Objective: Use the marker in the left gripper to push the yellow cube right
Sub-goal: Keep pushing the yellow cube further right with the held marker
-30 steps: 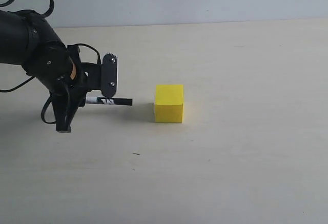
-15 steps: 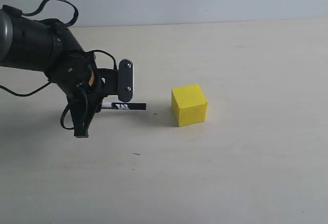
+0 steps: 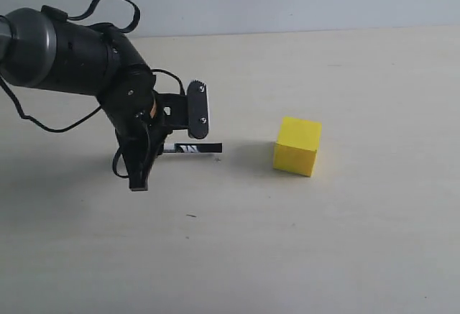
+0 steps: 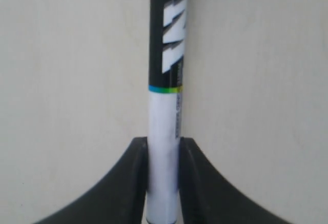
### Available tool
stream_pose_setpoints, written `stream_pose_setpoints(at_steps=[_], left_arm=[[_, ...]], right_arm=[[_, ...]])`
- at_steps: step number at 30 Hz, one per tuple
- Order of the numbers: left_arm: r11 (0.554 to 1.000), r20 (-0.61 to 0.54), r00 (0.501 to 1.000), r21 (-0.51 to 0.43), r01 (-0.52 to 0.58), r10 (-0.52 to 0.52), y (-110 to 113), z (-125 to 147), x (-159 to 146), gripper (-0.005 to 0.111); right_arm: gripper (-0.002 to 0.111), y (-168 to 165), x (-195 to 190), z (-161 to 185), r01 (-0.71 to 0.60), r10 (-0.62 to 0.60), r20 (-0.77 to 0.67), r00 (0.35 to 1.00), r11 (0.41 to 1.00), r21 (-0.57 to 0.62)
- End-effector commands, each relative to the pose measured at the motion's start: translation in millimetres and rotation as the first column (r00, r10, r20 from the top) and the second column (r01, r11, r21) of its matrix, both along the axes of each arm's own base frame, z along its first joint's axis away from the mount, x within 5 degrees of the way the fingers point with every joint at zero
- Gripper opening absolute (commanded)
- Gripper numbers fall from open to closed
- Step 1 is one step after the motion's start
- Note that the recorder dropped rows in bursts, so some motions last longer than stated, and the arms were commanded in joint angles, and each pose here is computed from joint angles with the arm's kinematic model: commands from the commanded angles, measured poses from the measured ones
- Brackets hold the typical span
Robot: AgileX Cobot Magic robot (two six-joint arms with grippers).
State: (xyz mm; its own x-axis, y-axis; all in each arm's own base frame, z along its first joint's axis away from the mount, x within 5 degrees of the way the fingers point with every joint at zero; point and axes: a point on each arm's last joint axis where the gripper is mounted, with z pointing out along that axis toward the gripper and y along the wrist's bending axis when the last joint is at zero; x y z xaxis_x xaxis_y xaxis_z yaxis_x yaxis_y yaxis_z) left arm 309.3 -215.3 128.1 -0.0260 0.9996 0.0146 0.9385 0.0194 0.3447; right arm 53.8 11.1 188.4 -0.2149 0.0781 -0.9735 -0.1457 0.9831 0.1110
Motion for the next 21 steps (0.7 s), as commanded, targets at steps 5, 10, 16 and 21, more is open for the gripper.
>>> stream_pose_setpoints(at_steps=[5,10,16,21], left_arm=[[0.986,0.066,0.993,-0.128,0.11,-0.102,-59.2,4.6,-18.7,0.0],[0.976,0.086,0.977,-0.08,0.205,-0.198,-90.1,-1.8,-31.1,0.0],[0.995,0.051,0.994,0.004,0.1,-0.1,-66.6,-3.8,-17.7,0.0],[1.0,0.044,0.999,-0.004,0.002,-0.002,-54.5,-4.1,-8.5,0.0]], right_arm=[[0.0,-0.1,-0.1,-0.6,0.0,0.0,0.008,1.0,1.0,-0.003],[0.0,-0.1,-0.1,-0.6,0.0,0.0,0.008,1.0,1.0,-0.003],[0.0,-0.1,-0.1,-0.6,0.0,0.0,0.008,1.0,1.0,-0.003],[0.0,-0.1,-0.1,-0.6,0.0,0.0,0.008,1.0,1.0,-0.003]])
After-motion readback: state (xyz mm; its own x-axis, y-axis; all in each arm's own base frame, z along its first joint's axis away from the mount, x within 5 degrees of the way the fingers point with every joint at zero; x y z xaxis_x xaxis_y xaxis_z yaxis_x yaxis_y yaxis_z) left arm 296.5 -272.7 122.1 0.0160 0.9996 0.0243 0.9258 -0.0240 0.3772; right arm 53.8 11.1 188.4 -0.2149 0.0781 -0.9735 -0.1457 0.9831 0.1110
